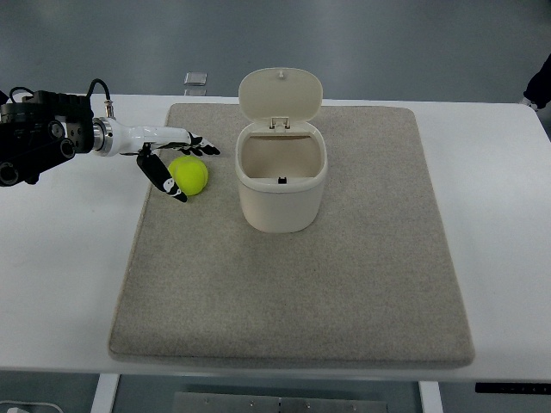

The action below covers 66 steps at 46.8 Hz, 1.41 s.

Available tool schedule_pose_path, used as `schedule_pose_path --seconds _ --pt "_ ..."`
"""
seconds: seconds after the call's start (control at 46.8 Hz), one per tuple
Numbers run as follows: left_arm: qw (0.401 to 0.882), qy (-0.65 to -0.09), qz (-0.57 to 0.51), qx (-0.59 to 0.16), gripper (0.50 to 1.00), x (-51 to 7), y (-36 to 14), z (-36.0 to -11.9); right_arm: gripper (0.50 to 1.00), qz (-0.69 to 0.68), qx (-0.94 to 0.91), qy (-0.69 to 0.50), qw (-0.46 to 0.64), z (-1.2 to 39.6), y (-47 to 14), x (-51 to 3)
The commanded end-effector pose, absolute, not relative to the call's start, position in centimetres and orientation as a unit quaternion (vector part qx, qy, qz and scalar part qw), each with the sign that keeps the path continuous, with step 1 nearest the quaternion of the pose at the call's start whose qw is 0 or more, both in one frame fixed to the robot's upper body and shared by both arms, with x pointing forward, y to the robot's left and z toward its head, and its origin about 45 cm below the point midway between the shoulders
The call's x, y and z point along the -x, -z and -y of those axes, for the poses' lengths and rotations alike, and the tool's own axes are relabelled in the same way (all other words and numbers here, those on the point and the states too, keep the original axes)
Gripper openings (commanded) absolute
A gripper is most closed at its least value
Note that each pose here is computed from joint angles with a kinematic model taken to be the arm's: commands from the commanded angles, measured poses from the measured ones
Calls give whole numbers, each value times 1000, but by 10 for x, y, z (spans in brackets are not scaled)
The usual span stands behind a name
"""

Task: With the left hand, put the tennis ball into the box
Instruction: 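Close the left hand fingers to grasp the yellow tennis ball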

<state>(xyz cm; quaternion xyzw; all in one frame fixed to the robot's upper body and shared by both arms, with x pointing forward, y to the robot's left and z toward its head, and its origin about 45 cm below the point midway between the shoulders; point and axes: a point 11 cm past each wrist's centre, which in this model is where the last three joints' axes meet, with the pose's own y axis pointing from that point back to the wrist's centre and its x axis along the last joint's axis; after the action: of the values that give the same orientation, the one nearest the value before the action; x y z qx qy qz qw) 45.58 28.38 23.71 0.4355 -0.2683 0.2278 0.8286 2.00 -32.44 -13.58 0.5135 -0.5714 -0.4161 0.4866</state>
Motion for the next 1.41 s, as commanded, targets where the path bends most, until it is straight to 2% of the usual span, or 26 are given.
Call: schedule_pose_path --seconds 0.0,0.235,0.491,0.705,0.812,0.962,1.047,1.303,1.389 --pt "821 -224 282 -443 915 -456 -237 -285 938 571 -513 416 487 324 136 -20" --pt "820 -225 284 -443 911 -457 -238 -286 938 571 -513 416 487 324 136 -20" --pt "822 -222 284 -441 827 -456 -236 -283 938 571 -513 416 487 324 136 -20" --pt "825 -217 283 -439 814 -453 -235 -280 938 571 -513 416 487 324 136 -20" --pt "825 -217 283 -438 782 -453 -236 -280 938 571 -513 416 487 324 136 -20" --pt "825 -216 283 -439 666 -452 -235 -280 938 571 -513 416 487 324 136 -20" --pt "825 -216 283 -439 630 -452 -235 -280 938 571 -513 416 487 324 136 -20" --pt "821 -223 286 -441 651 -455 -239 -281 938 571 -513 416 487 324 136 -20" --pt "821 -235 290 -433 626 -458 -242 -280 938 571 -513 416 487 324 136 -20"
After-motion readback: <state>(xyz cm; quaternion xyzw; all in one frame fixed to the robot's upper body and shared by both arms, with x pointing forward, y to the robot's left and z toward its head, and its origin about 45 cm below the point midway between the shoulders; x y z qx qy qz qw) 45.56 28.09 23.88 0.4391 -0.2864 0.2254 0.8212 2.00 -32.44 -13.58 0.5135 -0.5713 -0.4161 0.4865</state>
